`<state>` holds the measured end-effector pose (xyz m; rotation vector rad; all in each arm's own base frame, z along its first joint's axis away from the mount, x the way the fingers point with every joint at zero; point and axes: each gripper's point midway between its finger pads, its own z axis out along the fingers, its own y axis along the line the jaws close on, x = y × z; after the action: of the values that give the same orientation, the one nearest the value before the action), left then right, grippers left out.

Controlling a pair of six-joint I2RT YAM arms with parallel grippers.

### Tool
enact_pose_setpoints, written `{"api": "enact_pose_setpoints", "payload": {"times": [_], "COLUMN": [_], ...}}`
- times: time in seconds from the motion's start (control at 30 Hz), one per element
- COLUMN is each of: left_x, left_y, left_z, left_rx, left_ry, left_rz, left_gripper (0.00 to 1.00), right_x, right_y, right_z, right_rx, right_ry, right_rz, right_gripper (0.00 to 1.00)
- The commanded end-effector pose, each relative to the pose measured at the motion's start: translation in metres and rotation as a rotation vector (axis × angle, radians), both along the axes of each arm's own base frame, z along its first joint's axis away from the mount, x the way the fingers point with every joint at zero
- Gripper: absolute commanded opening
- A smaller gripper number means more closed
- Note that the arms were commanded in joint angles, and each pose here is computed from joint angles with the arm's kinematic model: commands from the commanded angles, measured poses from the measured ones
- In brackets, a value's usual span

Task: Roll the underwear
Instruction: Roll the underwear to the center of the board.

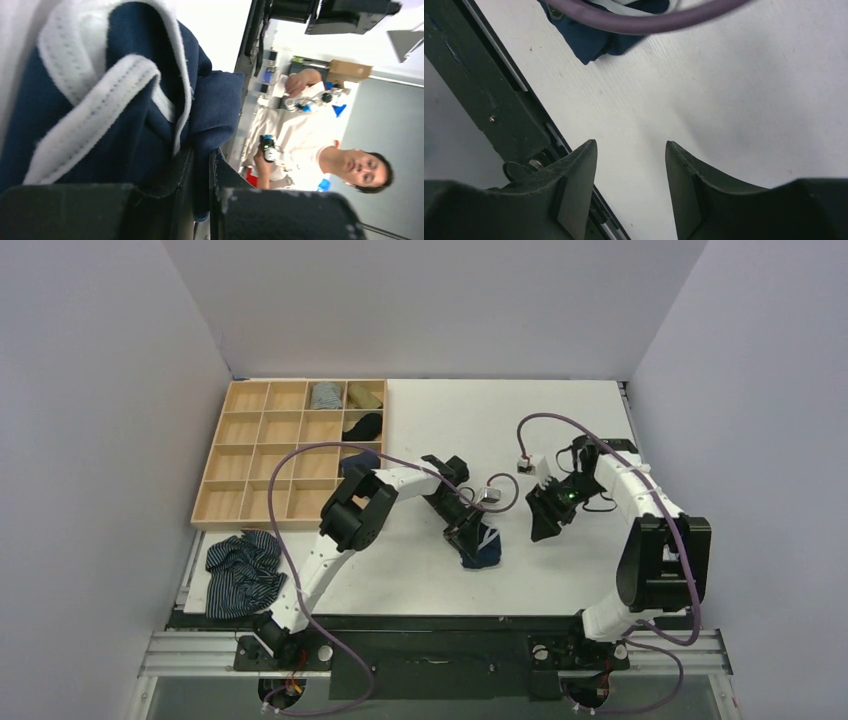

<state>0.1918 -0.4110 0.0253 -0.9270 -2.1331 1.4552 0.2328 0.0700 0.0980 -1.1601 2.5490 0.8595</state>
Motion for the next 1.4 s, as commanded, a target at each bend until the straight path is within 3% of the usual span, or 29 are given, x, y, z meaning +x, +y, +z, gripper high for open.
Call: {"api": "enact_pose_setpoints", "payload": {"times": [0.0, 0.33, 0.63, 1.07, 1.37], "left_x": [0.003, 0.006, 0.005, 0.004, 0.004], "left_y": [0.003, 0.005, 0.009, 0.01, 0.012], "left_z": [-0.024, -0.031, -0.036, -0.036, -0.038], "left_rx": [0.104, 0.14, 0.141, 0.134, 0.139], "left_ry": [0.082, 0.112, 0.088, 0.08, 0.072], "left_rz": [0.037, 0.039, 0.015, 0.003, -0.002], "left_gripper": [0.0, 0.0, 0.0, 0.0, 0.0], "right_x": [0.001, 0.008, -0.002, -0.015, -0.025], "right_y": [0.027, 0.081, 0.105, 0.107, 0.105], "right_z": [0.002, -0.023, -0.05, -0.075, -0.066], "right_rx": [-0.039, -0.225, -0.318, -0.355, -0.348], "right_ry": [-0.152, -0.417, -0.426, -0.365, -0.363], "right_rz": [0.095, 0.252, 0.408, 0.48, 0.487], "right_gripper": [0.5, 0.56, 0.61, 0.6, 0.59]}}
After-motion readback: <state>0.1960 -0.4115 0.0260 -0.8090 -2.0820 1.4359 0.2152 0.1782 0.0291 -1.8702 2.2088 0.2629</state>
